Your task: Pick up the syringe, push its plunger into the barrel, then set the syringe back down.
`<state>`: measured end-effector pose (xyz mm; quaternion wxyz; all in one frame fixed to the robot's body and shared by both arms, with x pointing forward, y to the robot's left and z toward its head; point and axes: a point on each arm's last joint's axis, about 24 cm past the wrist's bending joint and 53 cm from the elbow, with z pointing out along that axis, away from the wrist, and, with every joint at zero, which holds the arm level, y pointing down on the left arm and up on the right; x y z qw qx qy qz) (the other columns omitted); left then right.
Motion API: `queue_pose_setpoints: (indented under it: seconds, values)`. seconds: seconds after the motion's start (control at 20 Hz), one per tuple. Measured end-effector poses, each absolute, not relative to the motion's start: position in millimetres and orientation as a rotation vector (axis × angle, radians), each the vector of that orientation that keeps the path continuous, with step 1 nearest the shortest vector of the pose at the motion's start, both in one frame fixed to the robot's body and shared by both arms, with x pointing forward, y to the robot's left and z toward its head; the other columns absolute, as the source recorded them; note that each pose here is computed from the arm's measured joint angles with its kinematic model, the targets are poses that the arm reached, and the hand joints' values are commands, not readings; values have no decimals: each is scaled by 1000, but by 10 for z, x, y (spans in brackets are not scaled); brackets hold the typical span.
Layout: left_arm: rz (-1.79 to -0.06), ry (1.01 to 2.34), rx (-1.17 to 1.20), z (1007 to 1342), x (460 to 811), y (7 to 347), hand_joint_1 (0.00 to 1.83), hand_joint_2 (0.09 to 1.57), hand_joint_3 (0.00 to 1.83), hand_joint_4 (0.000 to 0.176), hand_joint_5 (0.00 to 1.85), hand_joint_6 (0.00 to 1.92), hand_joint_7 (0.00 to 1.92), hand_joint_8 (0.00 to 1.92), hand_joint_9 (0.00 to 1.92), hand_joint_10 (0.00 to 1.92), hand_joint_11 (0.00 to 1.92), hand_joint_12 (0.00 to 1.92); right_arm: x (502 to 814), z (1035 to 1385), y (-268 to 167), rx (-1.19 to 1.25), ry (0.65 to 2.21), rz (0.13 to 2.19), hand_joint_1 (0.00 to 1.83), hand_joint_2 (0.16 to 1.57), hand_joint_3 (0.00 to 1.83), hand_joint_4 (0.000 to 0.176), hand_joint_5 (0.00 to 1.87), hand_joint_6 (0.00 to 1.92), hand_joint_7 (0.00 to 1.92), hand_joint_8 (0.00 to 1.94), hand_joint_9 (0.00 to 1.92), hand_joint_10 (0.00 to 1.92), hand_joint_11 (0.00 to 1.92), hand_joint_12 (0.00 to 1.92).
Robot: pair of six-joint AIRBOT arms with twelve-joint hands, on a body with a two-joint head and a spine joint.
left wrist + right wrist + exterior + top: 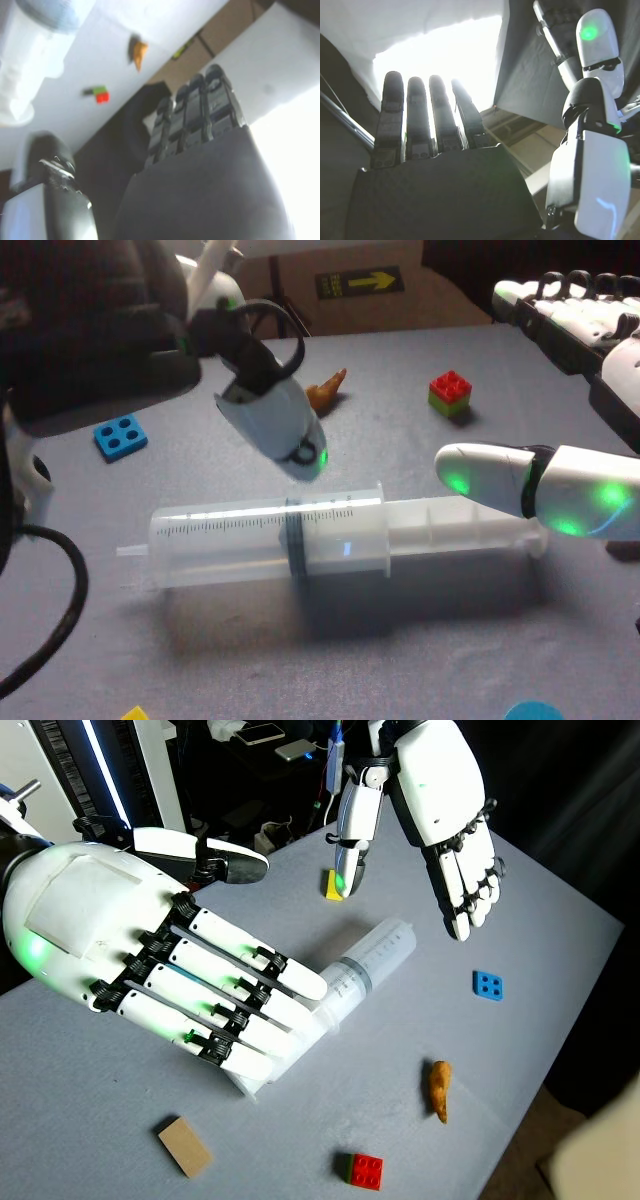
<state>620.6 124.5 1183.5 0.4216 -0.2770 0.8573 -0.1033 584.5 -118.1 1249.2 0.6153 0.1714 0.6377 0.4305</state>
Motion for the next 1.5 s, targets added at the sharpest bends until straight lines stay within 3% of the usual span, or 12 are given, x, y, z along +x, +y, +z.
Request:
queue_pose_setpoints:
  seconds: [0.1, 0.15, 0.35, 0.5, 1.2, 1.5]
  values:
    - [-265, 2179, -723, 11784, 6181, 1199, 675, 1075, 7, 34, 0, 0, 0, 0, 0, 0, 0, 0, 5848, 12505, -1190, 394, 1462, 990, 240, 873, 0, 0, 101, 4, 88, 3, 76, 3, 0, 334]
    - [-267, 2183, -731, 11780, 6192, 1191, 795, 1038, 0, 28, 6, 2, 0, 0, 0, 0, 0, 0, 5851, 12498, -1196, 392, 1463, 986, 263, 864, 0, 0, 101, 0, 92, 1, 79, 2, 0, 358]
    - [-259, 2231, -749, 11695, 6159, 1188, 805, 1015, 0, 21, 0, 0, 0, 0, 0, 0, 0, 0, 5860, 12488, -1218, 398, 1462, 981, 253, 860, 0, 0, 107, 3, 103, 5, 95, 7, 0, 363]
    - [-244, 2248, -745, 11671, 6202, 1203, 760, 1023, 0, 0, 0, 0, 0, 0, 0, 0, 0, 0, 5858, 12486, -1208, 399, 1462, 983, 266, 861, 0, 0, 119, 4, 117, 6, 107, 8, 0, 389]
    - [-231, 2359, -681, 11254, 6156, 994, 684, 1020, 0, 0, 0, 0, 0, 0, 0, 0, 0, 0, 5880, 12504, -1246, 394, 1444, 969, 264, 865, 1, 0, 109, 1, 109, 0, 101, 0, 0, 428]
    - [-270, 2392, -635, 11084, 6098, 808, 586, 1060, 12, 0, 0, 0, 0, 0, 0, 0, 0, 0, 5883, 12488, -1259, 383, 1444, 958, 248, 849, 0, 0, 95, 1, 82, 1, 77, 1, 0, 310]
